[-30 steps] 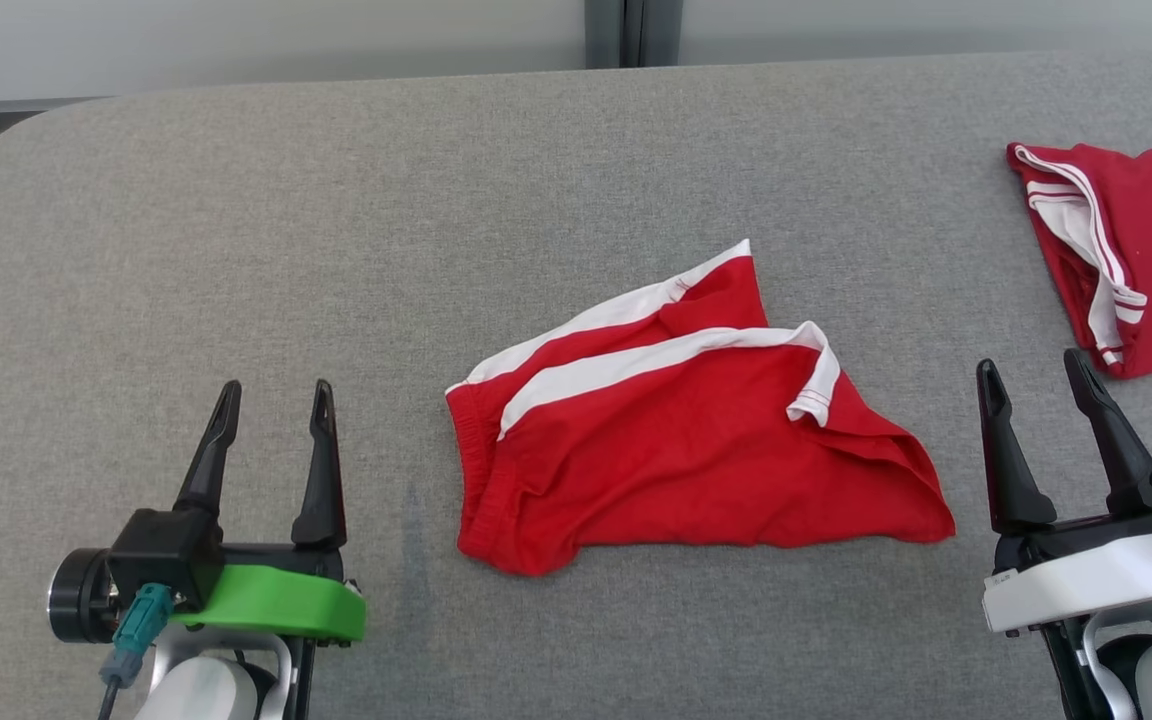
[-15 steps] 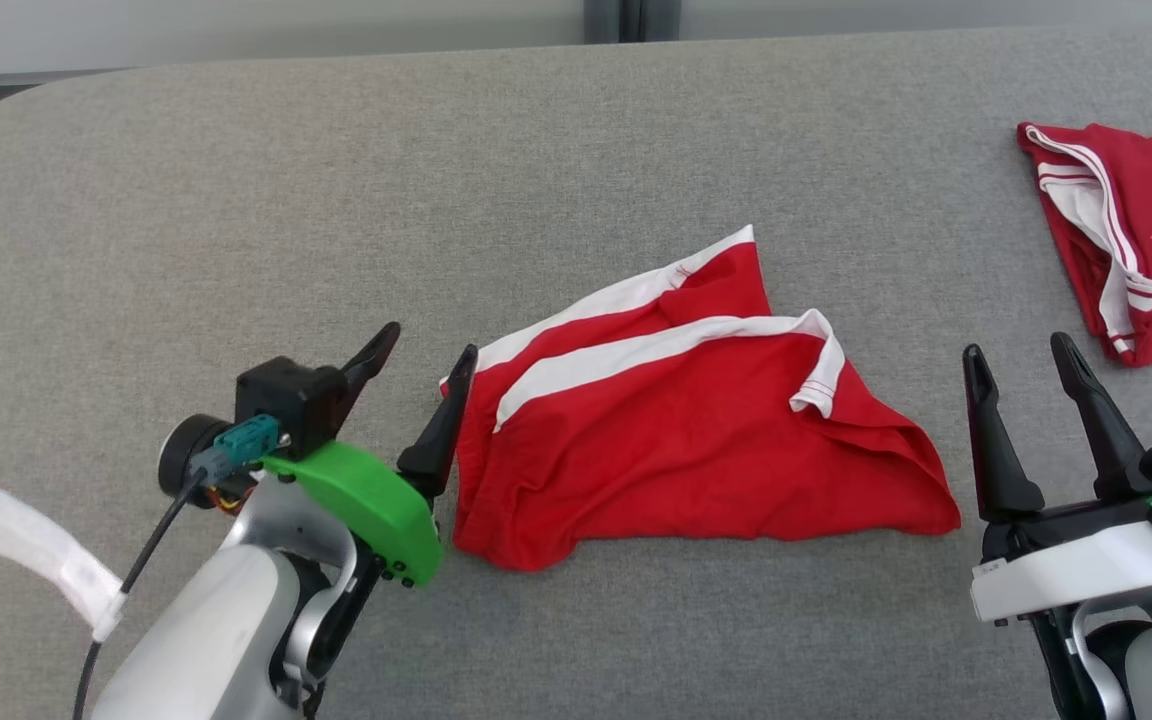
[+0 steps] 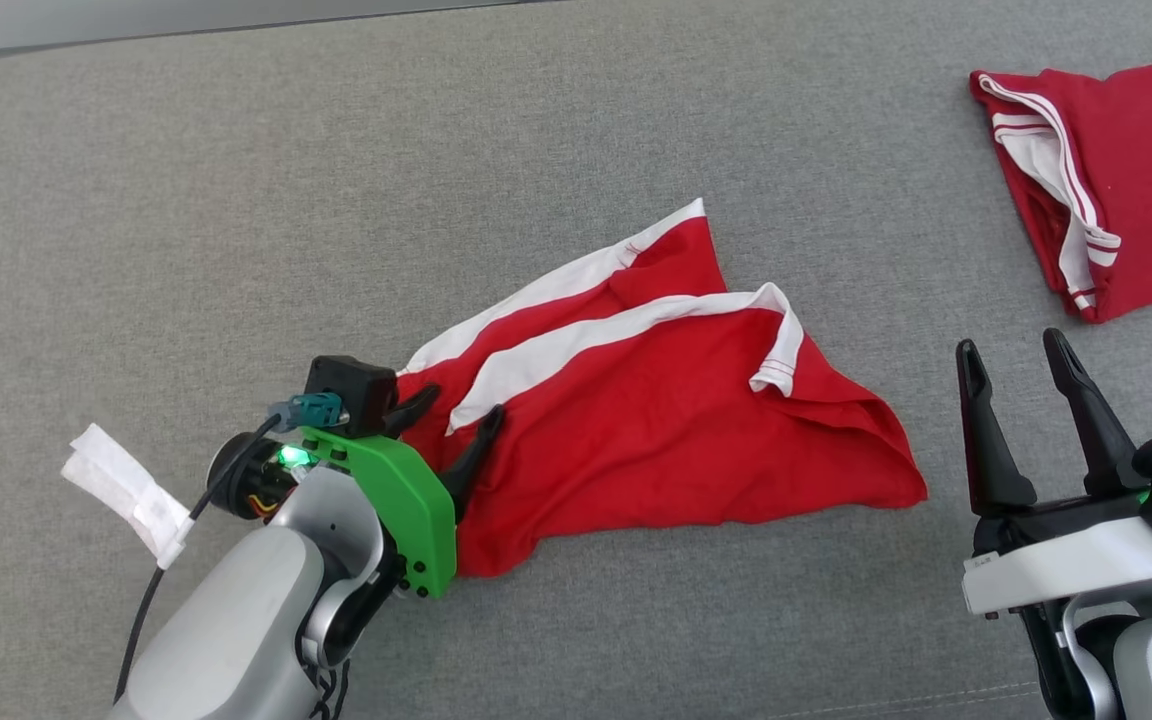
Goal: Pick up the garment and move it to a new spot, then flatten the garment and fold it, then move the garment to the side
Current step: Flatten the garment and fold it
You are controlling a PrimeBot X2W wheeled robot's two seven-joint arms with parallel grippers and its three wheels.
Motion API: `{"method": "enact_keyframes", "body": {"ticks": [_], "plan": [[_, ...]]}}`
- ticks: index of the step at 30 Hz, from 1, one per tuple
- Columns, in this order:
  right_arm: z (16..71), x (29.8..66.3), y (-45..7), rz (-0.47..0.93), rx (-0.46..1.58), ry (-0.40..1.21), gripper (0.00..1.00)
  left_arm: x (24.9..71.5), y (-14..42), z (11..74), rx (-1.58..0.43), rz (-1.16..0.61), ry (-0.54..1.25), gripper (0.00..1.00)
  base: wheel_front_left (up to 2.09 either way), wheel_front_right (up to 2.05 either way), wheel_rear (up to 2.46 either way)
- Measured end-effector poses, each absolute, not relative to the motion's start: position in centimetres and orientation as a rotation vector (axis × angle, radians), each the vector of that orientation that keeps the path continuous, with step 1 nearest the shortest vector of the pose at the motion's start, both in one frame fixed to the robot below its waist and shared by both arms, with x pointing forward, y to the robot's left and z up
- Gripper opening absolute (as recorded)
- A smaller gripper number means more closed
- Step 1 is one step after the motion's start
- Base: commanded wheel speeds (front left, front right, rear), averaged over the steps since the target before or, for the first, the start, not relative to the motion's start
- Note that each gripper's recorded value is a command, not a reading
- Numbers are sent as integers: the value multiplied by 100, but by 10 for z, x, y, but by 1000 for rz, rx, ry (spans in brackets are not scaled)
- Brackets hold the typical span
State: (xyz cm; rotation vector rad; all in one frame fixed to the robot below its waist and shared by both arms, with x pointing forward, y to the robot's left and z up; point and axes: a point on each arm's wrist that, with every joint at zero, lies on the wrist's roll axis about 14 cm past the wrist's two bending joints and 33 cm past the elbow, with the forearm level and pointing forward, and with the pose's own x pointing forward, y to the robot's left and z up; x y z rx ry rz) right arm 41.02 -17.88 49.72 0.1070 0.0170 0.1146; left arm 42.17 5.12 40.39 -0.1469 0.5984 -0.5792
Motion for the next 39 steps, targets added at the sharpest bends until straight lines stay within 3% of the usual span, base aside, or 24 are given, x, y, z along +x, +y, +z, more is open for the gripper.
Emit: {"method": "enact_keyframes", "body": {"ticks": [1,2,10,23,24,25,26,27,34,39], "plan": [[496,410,-180,111,107,20,100,421,50,402,-147,-588,605,9,0,0,0],[495,410,-180,109,108,23,100,420,49,400,-146,-595,610,0,0,0,0],[482,412,-169,162,91,73,100,427,51,412,-105,-599,547,0,0,0,0],[415,428,-90,446,44,279,100,431,60,413,-117,-567,517,0,0,0,0],[412,429,-89,449,39,288,95,432,61,413,-120,-563,513,0,0,0,0],[410,431,-89,446,34,286,47,431,62,413,-121,-559,510,0,0,0,0],[408,434,-92,437,27,286,14,432,63,413,-124,-554,503,0,0,0,0],[405,436,-96,425,25,290,0,432,64,415,-124,-550,492,0,0,0,0],[433,449,-125,327,39,160,0,442,68,442,-117,-534,366,0,0,0,0],[510,465,-147,283,9,-104,0,456,77,503,-79,-500,134,0,0,0,0]]}}
